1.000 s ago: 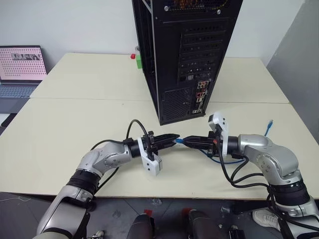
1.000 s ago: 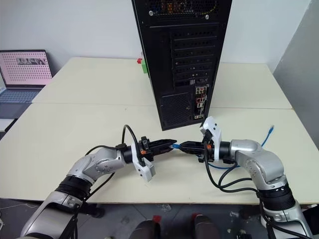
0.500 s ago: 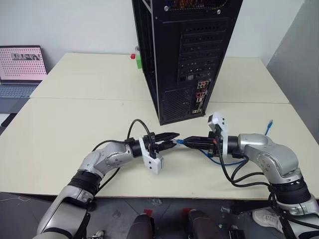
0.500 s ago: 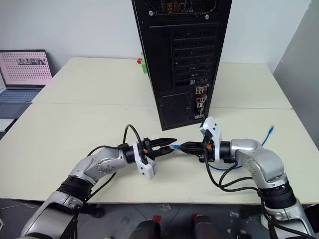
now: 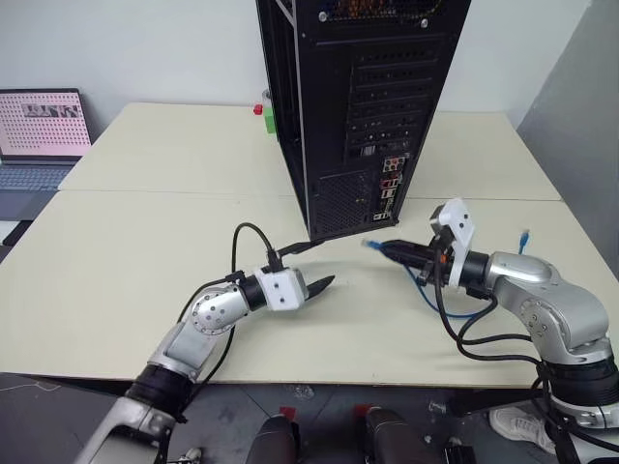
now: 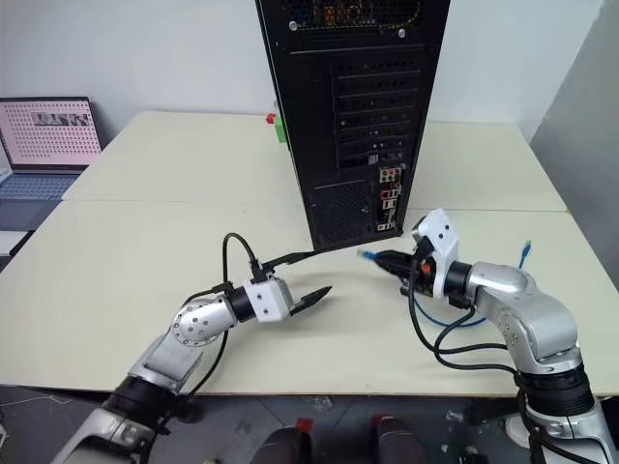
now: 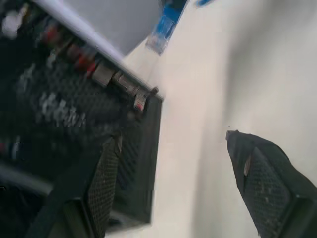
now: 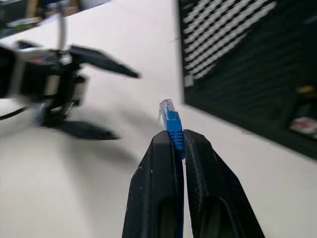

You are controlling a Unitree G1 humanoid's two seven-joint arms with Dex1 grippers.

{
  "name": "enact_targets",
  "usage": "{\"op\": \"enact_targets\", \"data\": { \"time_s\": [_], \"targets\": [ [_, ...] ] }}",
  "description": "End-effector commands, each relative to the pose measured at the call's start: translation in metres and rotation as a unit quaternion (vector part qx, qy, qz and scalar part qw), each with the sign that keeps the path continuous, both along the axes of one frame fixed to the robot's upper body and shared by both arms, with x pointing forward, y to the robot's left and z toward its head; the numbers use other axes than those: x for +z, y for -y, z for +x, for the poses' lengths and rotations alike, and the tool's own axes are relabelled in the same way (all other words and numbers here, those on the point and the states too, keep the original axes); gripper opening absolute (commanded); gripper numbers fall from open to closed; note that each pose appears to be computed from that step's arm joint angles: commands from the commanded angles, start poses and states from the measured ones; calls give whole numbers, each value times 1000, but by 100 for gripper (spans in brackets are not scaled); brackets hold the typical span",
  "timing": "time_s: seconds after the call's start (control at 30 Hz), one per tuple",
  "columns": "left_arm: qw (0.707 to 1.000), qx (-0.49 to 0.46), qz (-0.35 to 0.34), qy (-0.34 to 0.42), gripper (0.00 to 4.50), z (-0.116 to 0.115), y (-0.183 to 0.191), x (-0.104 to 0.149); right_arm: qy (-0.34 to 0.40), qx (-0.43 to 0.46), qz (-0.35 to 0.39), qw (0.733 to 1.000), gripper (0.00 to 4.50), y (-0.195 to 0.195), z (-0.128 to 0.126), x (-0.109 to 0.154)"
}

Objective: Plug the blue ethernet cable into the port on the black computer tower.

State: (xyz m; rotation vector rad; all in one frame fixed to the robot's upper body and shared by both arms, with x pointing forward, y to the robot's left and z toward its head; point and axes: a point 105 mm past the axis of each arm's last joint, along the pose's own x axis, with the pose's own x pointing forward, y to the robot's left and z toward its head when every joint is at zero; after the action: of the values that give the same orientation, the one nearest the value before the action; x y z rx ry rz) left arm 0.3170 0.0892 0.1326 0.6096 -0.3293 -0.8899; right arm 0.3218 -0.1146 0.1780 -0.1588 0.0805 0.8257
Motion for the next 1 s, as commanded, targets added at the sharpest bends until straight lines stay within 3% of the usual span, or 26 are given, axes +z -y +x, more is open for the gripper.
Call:
{"op": "enact_targets", "data": {
  "time_s": [0.03,0.2,0.4,1.0],
  "targets": [
    [989,18,-101,-110,351,-5,8,30,90,-114,11,989,0,4,10,29],
    [969,-10,-122,-213,351,-16,20,41,98,-236,66,965,0,-6,17,32],
    [971,6,-91,-219,351,-10,19,48,87,-296,90,947,0,-10,28,29],
    [977,37,-79,-193,351,4,13,53,58,-299,119,945,0,-21,43,29]
  ]
}}
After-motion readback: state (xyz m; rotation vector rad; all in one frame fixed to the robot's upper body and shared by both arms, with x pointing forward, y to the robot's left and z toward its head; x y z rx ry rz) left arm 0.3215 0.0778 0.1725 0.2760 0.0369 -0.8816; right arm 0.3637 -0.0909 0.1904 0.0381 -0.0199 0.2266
